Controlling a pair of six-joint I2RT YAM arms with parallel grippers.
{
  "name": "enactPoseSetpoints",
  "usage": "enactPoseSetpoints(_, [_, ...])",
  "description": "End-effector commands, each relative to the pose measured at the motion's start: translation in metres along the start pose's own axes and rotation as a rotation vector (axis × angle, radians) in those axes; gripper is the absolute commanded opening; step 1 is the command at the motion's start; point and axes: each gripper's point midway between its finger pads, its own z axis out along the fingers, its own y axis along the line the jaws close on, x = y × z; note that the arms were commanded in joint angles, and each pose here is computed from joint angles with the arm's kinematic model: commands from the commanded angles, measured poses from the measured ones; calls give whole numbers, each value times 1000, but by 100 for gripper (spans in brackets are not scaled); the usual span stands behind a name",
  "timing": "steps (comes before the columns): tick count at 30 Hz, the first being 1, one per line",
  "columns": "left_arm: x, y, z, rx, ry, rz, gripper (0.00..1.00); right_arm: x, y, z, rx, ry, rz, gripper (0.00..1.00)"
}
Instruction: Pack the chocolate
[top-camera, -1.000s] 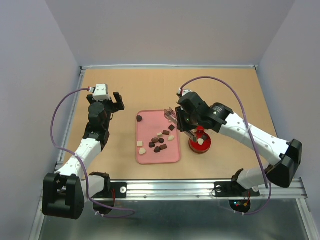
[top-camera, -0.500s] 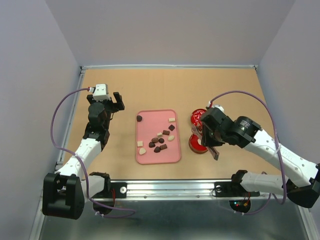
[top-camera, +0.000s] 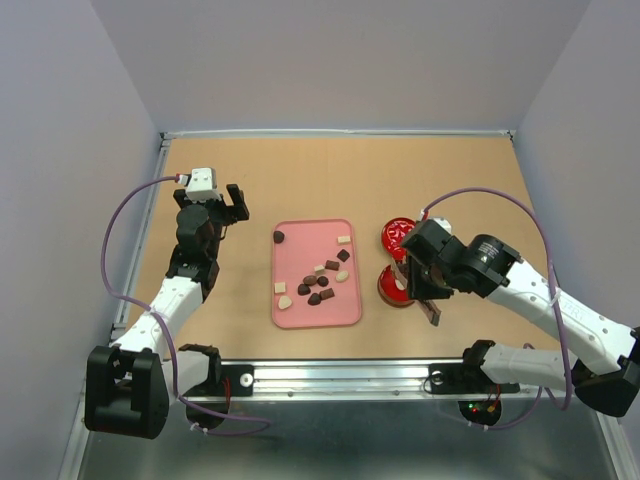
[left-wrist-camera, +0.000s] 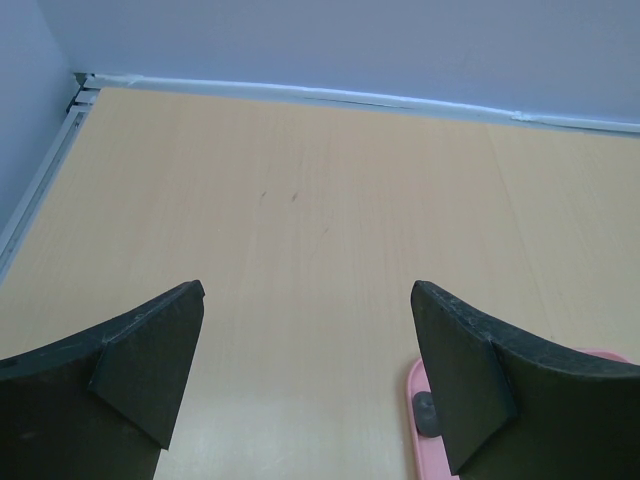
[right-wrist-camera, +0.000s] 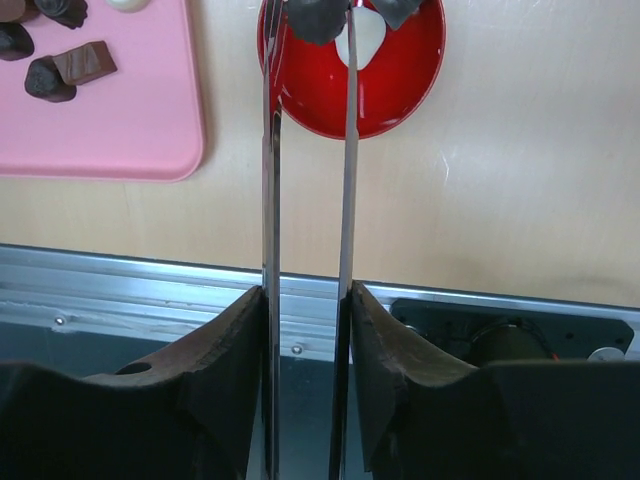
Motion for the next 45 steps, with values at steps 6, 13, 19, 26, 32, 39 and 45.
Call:
enactPoseSetpoints(6, [-18,1,0,-6,-63,-11,96,-2,5,6,-5,-16,1,53])
enactPoseSetpoints(13, [-18,1,0,-6,-63,-12,96,-15,8,2,-9,-61,-4,47])
enactPoseSetpoints(19, [-17,1,1,-5,-58,-12,96,-47,26,-4,-47,-154,-45,45])
enactPoseSetpoints(26, [-16,1,1,-4,-56,-14,96,-84,78,16,-142,-207,-166,45])
enactPoseSetpoints(32, [-18,1,-1,-2,-62,-15,96,-114,135,43,-250,-244,-277,45])
enactPoseSetpoints(39, [-18,1,-1,-5,-63,-14,96,-134,197,71,-387,-249,-359,50])
enactPoseSetpoints(45, [-15,2,1,-12,-54,-11,96,-141,228,91,-447,-227,-406,53])
